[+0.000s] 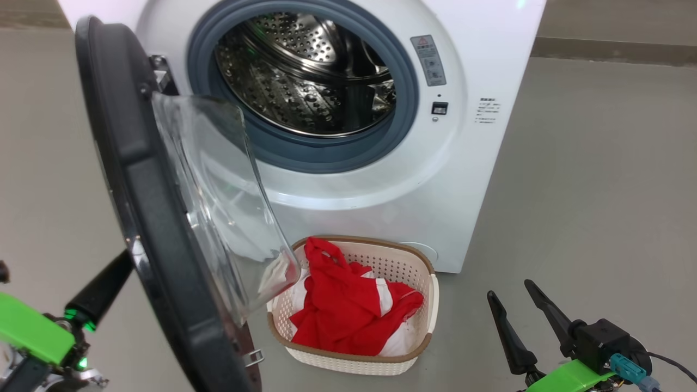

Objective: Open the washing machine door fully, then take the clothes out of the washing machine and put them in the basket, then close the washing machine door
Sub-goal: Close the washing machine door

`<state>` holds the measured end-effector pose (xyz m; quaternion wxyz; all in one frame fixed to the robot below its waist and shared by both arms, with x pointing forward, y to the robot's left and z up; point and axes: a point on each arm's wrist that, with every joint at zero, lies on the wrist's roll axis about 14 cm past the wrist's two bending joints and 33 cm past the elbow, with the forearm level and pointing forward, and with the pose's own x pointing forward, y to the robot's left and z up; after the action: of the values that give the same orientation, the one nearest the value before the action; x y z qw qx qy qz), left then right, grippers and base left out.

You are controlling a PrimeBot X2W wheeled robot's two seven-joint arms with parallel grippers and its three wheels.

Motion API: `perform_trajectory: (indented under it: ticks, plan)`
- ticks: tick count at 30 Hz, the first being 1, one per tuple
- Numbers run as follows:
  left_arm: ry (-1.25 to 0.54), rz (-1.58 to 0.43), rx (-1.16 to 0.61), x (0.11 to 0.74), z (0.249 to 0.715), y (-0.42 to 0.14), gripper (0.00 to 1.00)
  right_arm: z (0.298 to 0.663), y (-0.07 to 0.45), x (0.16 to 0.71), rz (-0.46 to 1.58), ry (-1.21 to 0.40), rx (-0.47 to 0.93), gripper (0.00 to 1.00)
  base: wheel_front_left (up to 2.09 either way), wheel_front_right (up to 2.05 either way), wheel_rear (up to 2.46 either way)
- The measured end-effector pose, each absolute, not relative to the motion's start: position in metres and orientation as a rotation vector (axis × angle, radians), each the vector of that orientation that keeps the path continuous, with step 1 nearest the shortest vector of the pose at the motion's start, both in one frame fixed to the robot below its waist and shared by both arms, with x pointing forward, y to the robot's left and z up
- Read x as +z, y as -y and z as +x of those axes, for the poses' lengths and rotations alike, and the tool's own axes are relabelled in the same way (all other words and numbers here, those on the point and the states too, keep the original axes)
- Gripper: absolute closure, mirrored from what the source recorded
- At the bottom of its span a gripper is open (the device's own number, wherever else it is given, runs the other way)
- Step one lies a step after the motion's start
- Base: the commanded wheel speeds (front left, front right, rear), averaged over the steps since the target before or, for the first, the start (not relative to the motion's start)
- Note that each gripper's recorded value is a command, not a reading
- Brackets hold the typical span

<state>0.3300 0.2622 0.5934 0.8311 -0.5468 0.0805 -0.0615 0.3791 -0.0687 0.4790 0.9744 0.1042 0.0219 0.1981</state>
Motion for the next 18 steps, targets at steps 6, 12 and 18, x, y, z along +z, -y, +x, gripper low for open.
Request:
perform_trajectory:
  ticks: [6, 12, 18]
  plan:
    - [-0.187, -1.171, -0.156, 0.590, 0.335, -0.247, 1.00, 0.377, 0.077, 0.480, 0.211, -0.039, 0.376, 0.00, 0.00, 0.00, 0.00]
    - [-0.181, -1.181, -0.183, 0.593, 0.339, -0.238, 1.00, 0.375, 0.084, 0.481, 0.211, -0.033, 0.355, 0.00, 0.00, 0.00, 0.00]
    - [-0.181, -1.209, -0.195, 0.591, 0.340, -0.232, 1.00, 0.374, 0.089, 0.481, 0.212, -0.031, 0.340, 0.00, 0.00, 0.00, 0.00]
